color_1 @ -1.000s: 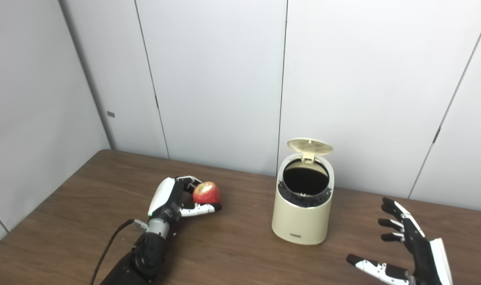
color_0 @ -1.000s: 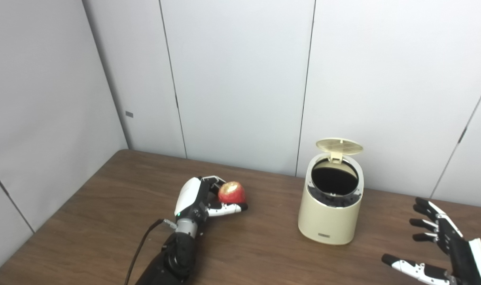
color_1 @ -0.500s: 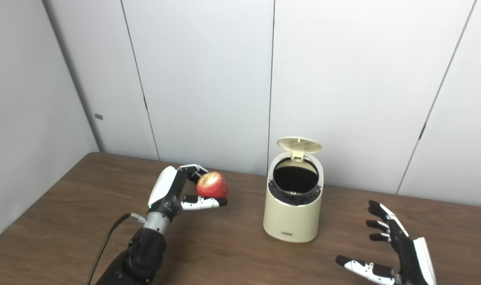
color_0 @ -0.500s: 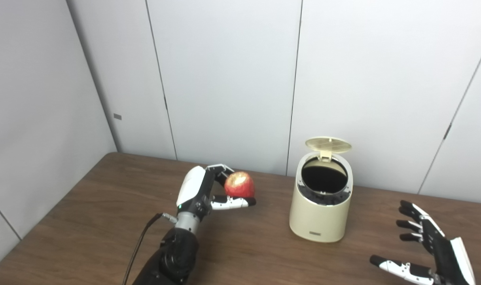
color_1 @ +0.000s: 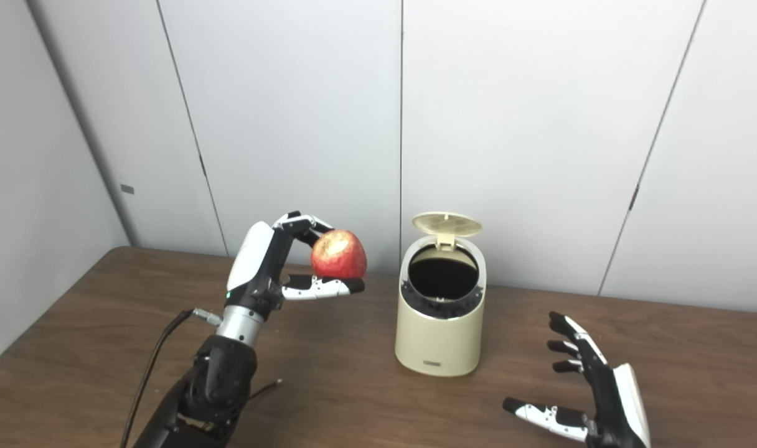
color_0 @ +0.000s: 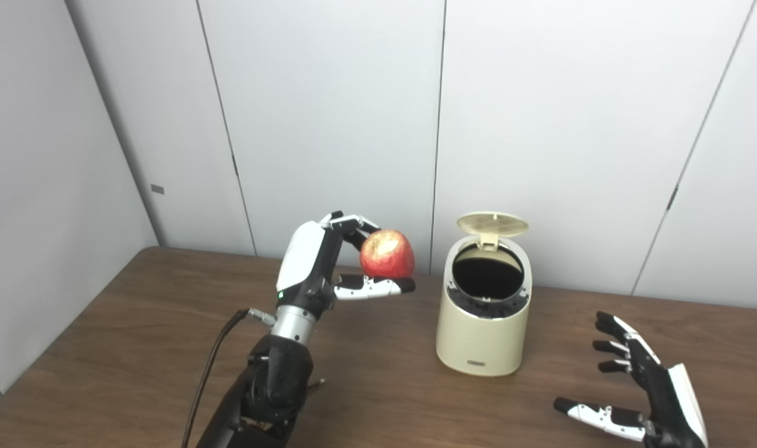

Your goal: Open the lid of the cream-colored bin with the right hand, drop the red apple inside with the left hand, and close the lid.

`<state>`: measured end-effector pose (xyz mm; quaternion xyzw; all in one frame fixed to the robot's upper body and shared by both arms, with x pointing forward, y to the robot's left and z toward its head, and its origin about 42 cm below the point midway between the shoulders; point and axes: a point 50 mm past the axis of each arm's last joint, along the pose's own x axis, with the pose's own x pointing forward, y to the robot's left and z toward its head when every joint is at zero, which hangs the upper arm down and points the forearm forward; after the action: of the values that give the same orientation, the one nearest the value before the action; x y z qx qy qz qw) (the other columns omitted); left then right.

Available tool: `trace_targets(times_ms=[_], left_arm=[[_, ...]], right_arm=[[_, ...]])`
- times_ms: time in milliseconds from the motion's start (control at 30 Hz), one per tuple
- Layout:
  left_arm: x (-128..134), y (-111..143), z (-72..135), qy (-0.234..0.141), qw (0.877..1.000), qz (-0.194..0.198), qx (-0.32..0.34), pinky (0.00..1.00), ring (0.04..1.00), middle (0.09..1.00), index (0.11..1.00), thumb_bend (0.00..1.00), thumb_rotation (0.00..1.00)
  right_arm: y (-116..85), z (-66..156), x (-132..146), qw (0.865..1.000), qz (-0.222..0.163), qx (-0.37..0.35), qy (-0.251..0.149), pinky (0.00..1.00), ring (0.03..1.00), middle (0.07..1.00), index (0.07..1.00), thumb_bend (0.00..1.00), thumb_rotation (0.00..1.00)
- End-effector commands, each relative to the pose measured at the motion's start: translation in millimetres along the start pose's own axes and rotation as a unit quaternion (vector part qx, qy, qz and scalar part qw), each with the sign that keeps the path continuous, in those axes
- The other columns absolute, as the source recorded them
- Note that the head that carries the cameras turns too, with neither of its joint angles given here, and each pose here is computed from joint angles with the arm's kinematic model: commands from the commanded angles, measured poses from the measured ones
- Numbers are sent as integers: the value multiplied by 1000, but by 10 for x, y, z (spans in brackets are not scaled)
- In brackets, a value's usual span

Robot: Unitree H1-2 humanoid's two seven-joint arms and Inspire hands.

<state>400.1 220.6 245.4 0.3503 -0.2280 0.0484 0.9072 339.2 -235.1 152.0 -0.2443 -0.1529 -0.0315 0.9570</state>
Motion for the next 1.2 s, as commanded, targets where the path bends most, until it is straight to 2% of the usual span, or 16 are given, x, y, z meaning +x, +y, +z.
trace_targets(times_ms=[0, 267, 567, 633, 767, 867, 1033, 1167], left_arm=[[196, 106, 288, -46, 998, 29, 2, 888, 545, 479, 492, 526, 0], [247, -84, 403, -60, 998, 24, -28, 863, 536, 472, 498, 525, 0], [311, -383, 477, -55, 996, 13, -65, 891, 558, 479, 489, 526, 0], [329, -440, 494, -55, 996, 11, -63, 849, 551, 478, 491, 526, 0], [369, -532, 530, -57, 996, 6, -64, 844, 582, 488, 483, 526, 0], [399, -593, 563, -59, 996, 3, -63, 748, 569, 485, 486, 526, 0], [437, -673, 569, -64, 996, -4, -58, 705, 579, 476, 492, 526, 0], [465, -736, 574, -63, 995, -12, -77, 562, 552, 471, 496, 526, 0]], right_arm=[[-14, 159, 135, 999, -16, 5, -43, 633, 761, 842, 853, 789, 52], [42, 166, 142, 999, -19, 5, -43, 643, 757, 840, 853, 784, 69], [84, 186, 143, 998, -27, 8, -49, 630, 754, 837, 849, 786, 91], [93, 188, 144, 998, -28, 9, -50, 625, 750, 837, 848, 787, 100], [114, 203, 140, 998, -29, 11, -49, 624, 751, 835, 847, 782, 111], [128, 216, 136, 998, -29, 10, -50, 620, 751, 835, 848, 777, 115], [146, 227, 132, 998, -28, 11, -50, 629, 753, 837, 851, 775, 121], [172, 223, 129, 998, -29, 14, -52, 625, 754, 835, 848, 787, 148]])
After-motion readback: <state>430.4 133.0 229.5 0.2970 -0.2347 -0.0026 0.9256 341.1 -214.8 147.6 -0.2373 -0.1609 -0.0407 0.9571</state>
